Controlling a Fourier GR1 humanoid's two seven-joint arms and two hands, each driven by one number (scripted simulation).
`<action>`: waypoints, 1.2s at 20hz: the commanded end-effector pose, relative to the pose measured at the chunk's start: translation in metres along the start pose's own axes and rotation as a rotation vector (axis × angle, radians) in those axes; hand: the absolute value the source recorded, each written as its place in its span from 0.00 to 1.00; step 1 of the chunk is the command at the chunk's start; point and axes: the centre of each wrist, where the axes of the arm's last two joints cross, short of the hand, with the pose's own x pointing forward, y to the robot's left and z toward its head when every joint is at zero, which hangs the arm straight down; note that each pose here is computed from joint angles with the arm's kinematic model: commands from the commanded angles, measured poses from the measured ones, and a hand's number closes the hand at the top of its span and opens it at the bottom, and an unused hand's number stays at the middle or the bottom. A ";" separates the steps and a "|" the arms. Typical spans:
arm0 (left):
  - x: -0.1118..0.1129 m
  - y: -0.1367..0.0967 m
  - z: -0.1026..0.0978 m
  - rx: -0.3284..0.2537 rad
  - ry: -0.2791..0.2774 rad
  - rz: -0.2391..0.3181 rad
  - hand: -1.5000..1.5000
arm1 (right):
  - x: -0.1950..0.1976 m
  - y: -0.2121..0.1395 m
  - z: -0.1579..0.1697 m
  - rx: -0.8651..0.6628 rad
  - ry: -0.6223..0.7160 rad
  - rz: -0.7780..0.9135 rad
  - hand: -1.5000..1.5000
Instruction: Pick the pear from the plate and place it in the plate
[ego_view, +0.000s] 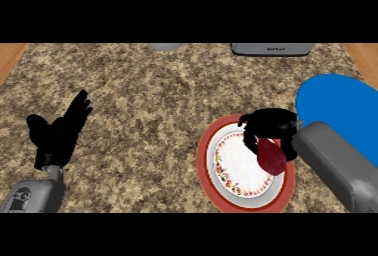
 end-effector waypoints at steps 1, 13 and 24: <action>0.007 0.001 -0.014 -0.002 -0.019 -0.008 0.50 | -0.001 0.026 -0.010 -0.002 -0.096 -0.095 1.00; -0.005 0.032 0.012 0.079 0.039 -0.007 0.50 | 0.059 0.060 0.057 -0.571 0.384 -0.115 1.00; -0.011 0.024 0.011 0.055 0.016 0.014 0.50 | 0.132 0.034 0.134 -1.167 0.654 -0.055 1.00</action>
